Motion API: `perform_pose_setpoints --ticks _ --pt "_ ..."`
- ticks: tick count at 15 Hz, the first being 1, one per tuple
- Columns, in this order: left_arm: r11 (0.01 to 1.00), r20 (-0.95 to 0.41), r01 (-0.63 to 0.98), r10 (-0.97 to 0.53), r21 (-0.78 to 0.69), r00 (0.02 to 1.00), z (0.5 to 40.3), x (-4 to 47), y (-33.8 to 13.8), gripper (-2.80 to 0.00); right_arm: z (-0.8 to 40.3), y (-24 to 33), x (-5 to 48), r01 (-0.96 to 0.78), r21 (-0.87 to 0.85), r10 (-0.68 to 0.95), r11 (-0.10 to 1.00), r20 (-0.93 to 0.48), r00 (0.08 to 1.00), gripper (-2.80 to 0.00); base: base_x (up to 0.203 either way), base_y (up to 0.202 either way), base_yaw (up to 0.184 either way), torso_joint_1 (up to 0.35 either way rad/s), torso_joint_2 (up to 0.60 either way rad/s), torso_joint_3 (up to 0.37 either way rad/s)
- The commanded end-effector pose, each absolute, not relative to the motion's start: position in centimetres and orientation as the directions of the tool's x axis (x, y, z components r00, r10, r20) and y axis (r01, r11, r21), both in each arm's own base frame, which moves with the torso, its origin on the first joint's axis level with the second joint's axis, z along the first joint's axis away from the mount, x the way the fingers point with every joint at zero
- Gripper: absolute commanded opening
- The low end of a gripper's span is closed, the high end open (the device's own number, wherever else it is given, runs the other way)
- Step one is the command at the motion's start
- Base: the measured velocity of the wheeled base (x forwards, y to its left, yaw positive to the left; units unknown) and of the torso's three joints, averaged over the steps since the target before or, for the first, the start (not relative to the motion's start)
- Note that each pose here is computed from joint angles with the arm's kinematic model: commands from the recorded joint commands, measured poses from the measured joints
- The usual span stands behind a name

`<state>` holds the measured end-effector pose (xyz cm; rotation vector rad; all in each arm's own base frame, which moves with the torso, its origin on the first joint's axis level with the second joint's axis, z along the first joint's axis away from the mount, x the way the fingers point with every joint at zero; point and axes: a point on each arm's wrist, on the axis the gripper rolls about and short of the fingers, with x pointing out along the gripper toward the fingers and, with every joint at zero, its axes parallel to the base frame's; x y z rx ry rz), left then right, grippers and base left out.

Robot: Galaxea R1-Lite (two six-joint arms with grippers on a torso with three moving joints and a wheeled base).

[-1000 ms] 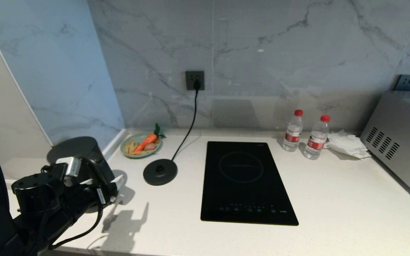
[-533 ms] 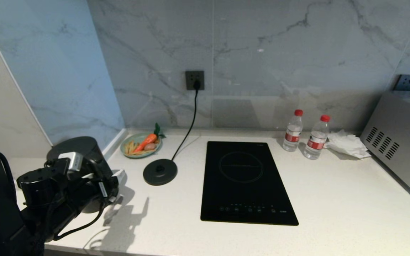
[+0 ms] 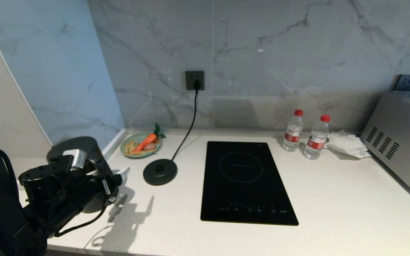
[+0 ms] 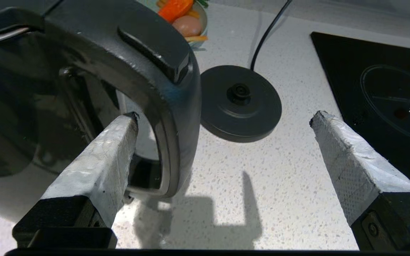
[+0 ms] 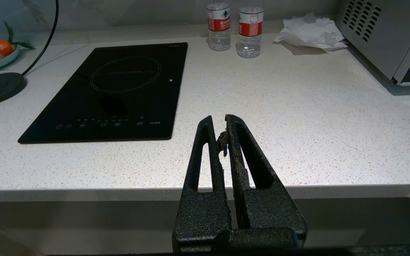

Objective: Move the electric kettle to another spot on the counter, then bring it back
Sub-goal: Grab the kettle

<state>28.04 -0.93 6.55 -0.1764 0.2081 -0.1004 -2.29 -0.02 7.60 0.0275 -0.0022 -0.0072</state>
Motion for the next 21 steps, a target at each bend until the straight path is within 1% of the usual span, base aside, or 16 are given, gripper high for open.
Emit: perform_pose_setpoints --ticks 1,4,11,21 --pt "0.979 -0.193 0.080 -0.116 -0.186 0.974 6.1 28.8 -0.9 0.00 7.6 0.0 -2.3 0.008 0.028 -0.008 1.000 0.002 1.000 -2.80 0.000 0.000 0.000 0.000 0.00 0.000" --pt "0.979 -0.196 0.079 -0.116 -0.187 0.974 5.5 29.8 -0.9 0.00 7.6 0.0 -2.3 0.008 0.028 -0.008 1.000 0.003 1.000 -2.80 0.000 0.000 0.000 0.000 0.00 0.000" --pt "0.979 -0.158 0.085 -0.115 -0.185 0.981 5.5 31.5 -0.9 0.00 7.6 0.0 -2.3 0.008 0.028 -0.008 1.000 0.002 1.000 -2.80 0.000 0.000 0.000 0.000 0.00 0.000" --pt "0.980 -0.129 0.083 -0.107 -0.179 0.986 5.5 32.8 -1.0 0.00 7.6 0.0 -2.3 0.008 0.028 -0.008 1.000 0.003 1.000 -2.80 0.000 0.000 0.000 0.000 0.00 0.000"
